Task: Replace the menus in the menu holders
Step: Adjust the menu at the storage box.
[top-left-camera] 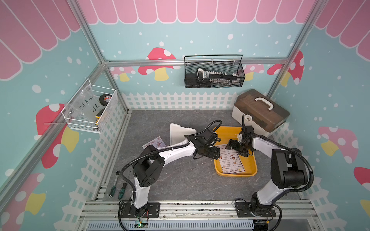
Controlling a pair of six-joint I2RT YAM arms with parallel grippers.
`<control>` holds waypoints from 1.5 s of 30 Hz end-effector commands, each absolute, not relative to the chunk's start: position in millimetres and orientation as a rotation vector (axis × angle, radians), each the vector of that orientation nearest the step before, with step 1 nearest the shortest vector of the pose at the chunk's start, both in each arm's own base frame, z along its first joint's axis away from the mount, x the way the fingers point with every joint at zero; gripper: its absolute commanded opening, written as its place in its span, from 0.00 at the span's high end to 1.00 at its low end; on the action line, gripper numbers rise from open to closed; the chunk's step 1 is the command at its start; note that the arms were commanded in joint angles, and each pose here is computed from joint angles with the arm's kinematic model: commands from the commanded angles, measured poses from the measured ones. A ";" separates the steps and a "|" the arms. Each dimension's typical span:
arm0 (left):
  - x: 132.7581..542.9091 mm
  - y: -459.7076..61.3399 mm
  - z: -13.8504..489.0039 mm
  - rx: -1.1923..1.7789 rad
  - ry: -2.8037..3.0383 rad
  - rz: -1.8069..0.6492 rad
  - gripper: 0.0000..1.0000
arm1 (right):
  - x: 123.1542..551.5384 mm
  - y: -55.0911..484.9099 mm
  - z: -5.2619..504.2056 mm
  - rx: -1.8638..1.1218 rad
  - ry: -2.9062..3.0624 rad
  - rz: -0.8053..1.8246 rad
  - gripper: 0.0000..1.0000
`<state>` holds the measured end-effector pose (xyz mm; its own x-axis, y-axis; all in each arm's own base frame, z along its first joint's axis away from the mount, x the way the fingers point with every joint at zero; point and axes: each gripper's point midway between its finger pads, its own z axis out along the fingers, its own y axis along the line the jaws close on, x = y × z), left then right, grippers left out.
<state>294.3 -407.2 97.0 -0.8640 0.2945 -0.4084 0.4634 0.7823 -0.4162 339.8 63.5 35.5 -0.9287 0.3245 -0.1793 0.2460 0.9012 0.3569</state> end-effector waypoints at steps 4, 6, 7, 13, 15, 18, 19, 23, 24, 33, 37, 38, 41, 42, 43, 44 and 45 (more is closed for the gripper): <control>303.6 -415.6 109.0 0.551 2.618 -0.787 0.20 | 294.0 51.4 22.7 0.462 3.030 0.322 0.02; 302.9 -415.7 110.0 0.552 2.617 -0.792 0.20 | 293.2 49.0 23.9 0.448 3.043 0.296 0.01; 302.6 -415.6 110.2 0.553 2.617 -0.794 0.20 | 291.8 49.6 22.4 0.447 3.051 0.302 0.02; 300.8 -417.7 108.3 0.567 2.619 -0.810 0.20 | 283.1 61.0 5.5 0.448 3.078 0.399 0.02; 300.2 -418.8 108.0 0.569 2.621 -0.819 0.20 | 283.3 67.0 5.5 0.437 3.076 0.425 0.02; 300.3 -419.6 108.0 0.566 2.618 -0.826 0.20 | 285.4 78.5 6.9 0.424 3.073 0.490 0.02; 300.5 -420.3 107.9 0.566 2.617 -0.830 0.20 | 285.8 81.9 7.1 0.418 3.074 0.500 0.02; 300.9 -421.9 107.3 0.561 2.617 -0.838 0.20 | 284.1 91.4 5.9 0.399 3.089 0.524 0.01; 300.7 -421.7 106.1 0.560 2.621 -0.838 0.20 | 283.7 92.8 5.7 0.401 3.090 0.530 0.02; 299.7 -420.0 104.2 0.556 2.623 -0.834 0.20 | 288.7 108.8 7.7 0.414 3.054 0.621 0.02; 301.0 -418.2 104.0 0.548 2.625 -0.828 0.20 | 291.6 119.0 8.4 0.390 3.051 0.647 0.01; 301.9 -417.6 104.7 0.544 2.624 -0.827 0.20 | 291.9 120.4 8.8 0.384 3.051 0.645 0.02; 305.0 -414.8 106.1 0.527 2.617 -0.801 0.20 | 294.2 120.9 10.6 0.382 3.045 0.641 0.02; 307.2 -412.8 106.7 0.515 2.615 -0.787 0.21 | 295.2 122.0 11.7 0.381 3.040 0.649 0.02; 308.6 -411.0 105.6 0.507 2.616 -0.776 0.21 | 295.7 122.9 12.8 0.381 3.036 0.657 0.02; 310.3 -410.2 106.3 0.499 2.615 -0.773 0.23 | 297.2 124.2 14.4 0.380 3.029 0.666 0.02; 311.7 -409.6 106.0 0.494 2.615 -0.769 0.25 | 297.7 125.2 16.0 0.379 3.025 0.675 0.02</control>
